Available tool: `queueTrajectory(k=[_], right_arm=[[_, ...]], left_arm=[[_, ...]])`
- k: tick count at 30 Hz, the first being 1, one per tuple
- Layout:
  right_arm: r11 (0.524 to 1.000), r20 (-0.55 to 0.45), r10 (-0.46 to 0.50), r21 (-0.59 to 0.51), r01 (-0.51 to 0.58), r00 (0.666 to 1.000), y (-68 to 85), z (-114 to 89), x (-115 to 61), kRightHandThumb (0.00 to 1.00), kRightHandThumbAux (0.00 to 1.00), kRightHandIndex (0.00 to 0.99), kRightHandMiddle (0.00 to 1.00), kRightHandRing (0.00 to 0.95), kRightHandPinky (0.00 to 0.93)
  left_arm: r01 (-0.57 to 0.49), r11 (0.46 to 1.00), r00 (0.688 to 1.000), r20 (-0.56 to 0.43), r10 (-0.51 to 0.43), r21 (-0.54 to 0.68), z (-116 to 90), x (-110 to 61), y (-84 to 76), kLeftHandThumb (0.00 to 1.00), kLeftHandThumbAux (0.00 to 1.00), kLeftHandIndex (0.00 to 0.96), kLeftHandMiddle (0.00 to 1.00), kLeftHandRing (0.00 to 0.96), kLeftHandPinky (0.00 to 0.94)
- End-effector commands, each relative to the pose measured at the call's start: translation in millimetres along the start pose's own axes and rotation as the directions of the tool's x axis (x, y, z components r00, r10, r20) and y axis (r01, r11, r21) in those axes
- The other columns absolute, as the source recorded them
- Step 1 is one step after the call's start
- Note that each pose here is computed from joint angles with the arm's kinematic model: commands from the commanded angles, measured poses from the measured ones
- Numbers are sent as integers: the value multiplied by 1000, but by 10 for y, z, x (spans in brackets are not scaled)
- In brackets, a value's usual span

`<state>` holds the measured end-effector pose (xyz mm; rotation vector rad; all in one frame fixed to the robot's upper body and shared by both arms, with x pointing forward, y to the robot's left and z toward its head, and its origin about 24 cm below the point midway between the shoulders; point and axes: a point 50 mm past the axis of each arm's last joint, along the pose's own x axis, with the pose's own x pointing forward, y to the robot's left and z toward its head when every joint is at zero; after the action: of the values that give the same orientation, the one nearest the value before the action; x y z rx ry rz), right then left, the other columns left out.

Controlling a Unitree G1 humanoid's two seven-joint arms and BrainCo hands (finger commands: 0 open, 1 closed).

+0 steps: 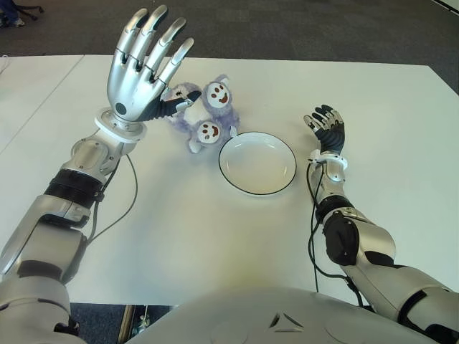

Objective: Put the doll into the plate.

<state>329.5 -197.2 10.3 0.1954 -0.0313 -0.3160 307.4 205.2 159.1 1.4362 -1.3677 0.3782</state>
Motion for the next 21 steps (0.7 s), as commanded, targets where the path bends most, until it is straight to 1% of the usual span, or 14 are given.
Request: queueTrajectory(k=[1, 2, 4, 5, 6, 7, 10, 13, 18, 21], right_arm=[[992, -470, -119, -24, 122, 875, -365, -972, -831, 205, 906, 243, 273, 257, 248], [992, -471, -119, -24, 122, 874, -368, -973, -830, 214, 902, 243, 273, 260, 252], [992, -472, -121, -25, 124, 874, -373, -972, -830, 220, 900, 244, 273, 261, 253], [992, -471, -122, -25, 125, 874, -375, -972, -830, 221, 900, 244, 273, 261, 252], [992, -470, -124, -26, 127, 874, -376, -971, -830, 230, 903, 247, 276, 262, 250], [992, -470, -124, -25, 127, 874, -377, -972, -831, 236, 903, 248, 277, 262, 250], [992, -469, -123, -22, 127, 875, -378, -971, -831, 246, 910, 253, 280, 265, 236], [992, -469, -123, -22, 128, 874, -380, -971, -830, 251, 912, 261, 280, 265, 234], [991, -471, -129, -31, 130, 873, -383, -971, -830, 274, 902, 260, 275, 260, 242], [990, -471, -133, -32, 134, 872, -384, -970, -828, 303, 897, 263, 278, 263, 249]], left_arm=[[129, 986, 991, -5, -130, -102, 10, -59, -105, 243, 224, 0, 1, 0, 0], [161, 978, 987, 13, -161, -132, 29, -61, -127, 225, 209, 0, 0, 0, 0], [199, 964, 980, 38, -196, -177, 54, -56, -156, 220, 205, 0, 0, 0, 0], [232, 948, 973, 61, -224, -219, 67, -49, -173, 212, 207, 0, 0, 0, 0], [256, 934, 966, 79, -244, -249, 75, -44, -184, 182, 214, 0, 0, 0, 0], [303, 908, 953, 102, -286, -288, 80, -48, -195, 174, 216, 0, 0, 0, 0], [388, 856, 922, 136, -363, -343, 79, -68, -220, 167, 194, 0, 0, 0, 0], [493, 789, 868, 148, -473, -368, 65, -141, -324, 190, 170, 0, 0, 0, 0], [568, 730, 816, 140, -562, -381, 72, -166, -478, 251, 157, 0, 0, 0, 0], [612, 685, 772, 108, -627, -396, 100, -175, -623, 265, 161, 0, 0, 0, 0]])
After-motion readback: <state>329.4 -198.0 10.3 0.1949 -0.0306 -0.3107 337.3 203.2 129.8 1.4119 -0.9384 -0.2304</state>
